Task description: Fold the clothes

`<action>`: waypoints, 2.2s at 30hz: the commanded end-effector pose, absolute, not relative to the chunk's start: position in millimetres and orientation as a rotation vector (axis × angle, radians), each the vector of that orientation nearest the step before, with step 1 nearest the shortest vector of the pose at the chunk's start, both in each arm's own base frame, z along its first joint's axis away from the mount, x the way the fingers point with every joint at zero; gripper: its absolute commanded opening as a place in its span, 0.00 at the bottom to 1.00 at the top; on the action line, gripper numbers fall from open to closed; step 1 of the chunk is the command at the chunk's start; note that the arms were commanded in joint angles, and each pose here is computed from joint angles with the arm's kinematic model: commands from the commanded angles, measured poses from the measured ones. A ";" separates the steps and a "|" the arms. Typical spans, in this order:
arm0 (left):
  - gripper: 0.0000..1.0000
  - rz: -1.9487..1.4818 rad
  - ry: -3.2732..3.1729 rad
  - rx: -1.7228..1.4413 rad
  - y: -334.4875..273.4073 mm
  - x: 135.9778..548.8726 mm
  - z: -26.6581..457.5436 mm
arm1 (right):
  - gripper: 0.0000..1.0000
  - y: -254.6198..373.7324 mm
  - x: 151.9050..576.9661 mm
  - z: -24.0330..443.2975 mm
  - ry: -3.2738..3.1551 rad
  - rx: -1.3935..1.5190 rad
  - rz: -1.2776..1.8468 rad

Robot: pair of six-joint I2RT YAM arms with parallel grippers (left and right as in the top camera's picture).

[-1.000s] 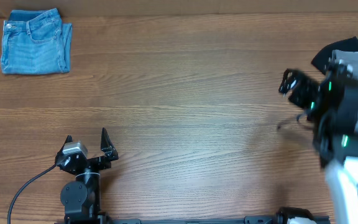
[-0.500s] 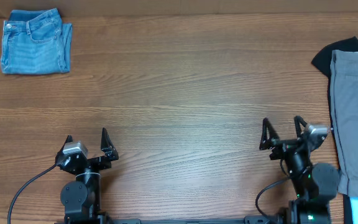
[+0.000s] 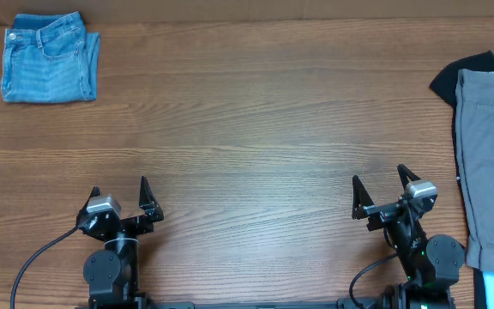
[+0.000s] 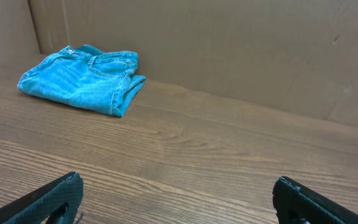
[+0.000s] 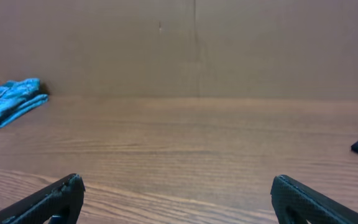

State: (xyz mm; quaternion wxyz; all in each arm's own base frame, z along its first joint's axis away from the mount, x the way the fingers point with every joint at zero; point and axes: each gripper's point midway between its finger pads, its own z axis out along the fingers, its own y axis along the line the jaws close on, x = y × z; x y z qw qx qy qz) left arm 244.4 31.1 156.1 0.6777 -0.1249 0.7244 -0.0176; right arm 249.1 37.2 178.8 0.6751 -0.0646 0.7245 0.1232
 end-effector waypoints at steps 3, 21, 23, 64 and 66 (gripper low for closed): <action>1.00 -0.032 1.623 -0.253 28.8 244.5 157.2 | 1.00 36.6 243.8 179.6 1.584 -0.156 0.252; 1.00 -0.032 1.623 -0.253 28.8 244.5 157.2 | 1.00 41.9 241.3 175.6 1.569 -0.143 0.245; 1.00 -0.032 1.622 -0.253 28.8 244.5 157.3 | 1.00 35.6 242.8 174.0 1.577 -0.112 0.216; 1.00 -0.032 1.623 -0.253 28.8 244.5 157.2 | 1.00 20.1 245.3 171.7 1.588 -0.036 0.148; 1.00 -0.032 1.623 -0.253 28.8 244.5 157.2 | 1.00 20.1 245.3 171.7 1.588 -0.036 0.148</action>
